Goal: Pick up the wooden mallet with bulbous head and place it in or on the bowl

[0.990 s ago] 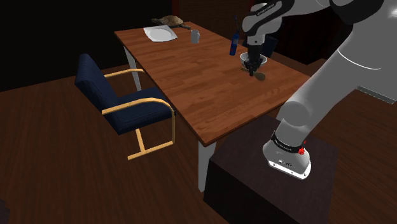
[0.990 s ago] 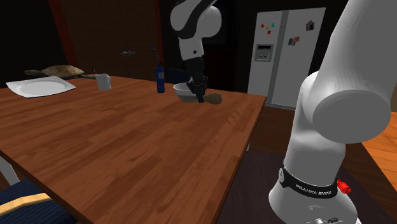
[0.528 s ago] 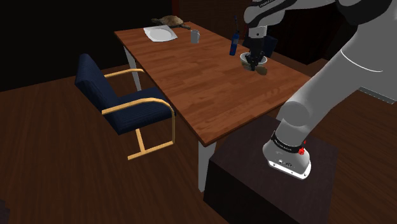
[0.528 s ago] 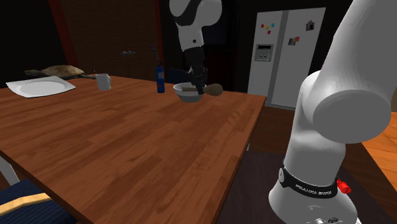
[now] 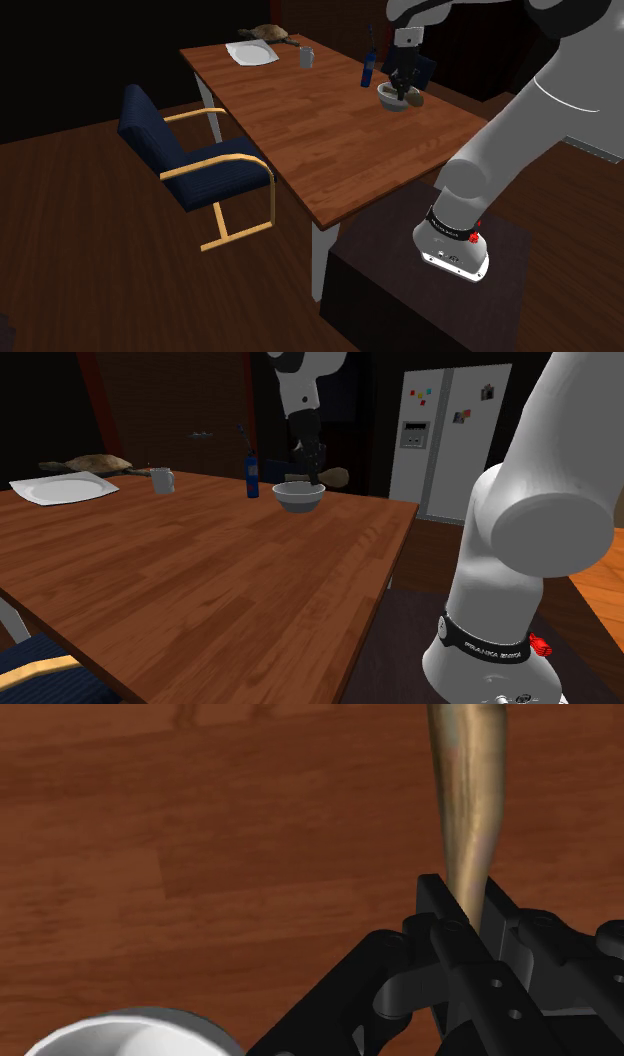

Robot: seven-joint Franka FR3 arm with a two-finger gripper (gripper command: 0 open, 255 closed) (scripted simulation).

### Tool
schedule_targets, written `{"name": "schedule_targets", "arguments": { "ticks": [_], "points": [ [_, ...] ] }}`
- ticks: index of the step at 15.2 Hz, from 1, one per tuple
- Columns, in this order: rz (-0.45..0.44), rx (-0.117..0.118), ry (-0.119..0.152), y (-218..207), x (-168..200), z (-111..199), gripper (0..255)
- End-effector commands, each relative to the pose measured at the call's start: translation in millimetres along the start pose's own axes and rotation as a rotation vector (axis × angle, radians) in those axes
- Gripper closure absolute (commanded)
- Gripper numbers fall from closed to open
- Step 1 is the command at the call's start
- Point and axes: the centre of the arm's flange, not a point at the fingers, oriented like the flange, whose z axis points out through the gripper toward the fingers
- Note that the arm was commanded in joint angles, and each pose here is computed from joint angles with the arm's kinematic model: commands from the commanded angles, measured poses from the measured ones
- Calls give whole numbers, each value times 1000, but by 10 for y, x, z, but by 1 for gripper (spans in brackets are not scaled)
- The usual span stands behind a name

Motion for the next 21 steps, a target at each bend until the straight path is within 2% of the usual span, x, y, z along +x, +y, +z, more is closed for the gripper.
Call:
{"name": "schedule_targets", "arguments": {
  "ticks": [1,18,21],
  "points": [
    [-1,0,-1,162,157,-32,255],
    [-1,0,-1,1800,1642,-416,255],
    [-1,0,-1,1865,1725,-328,255]
  ]
}}
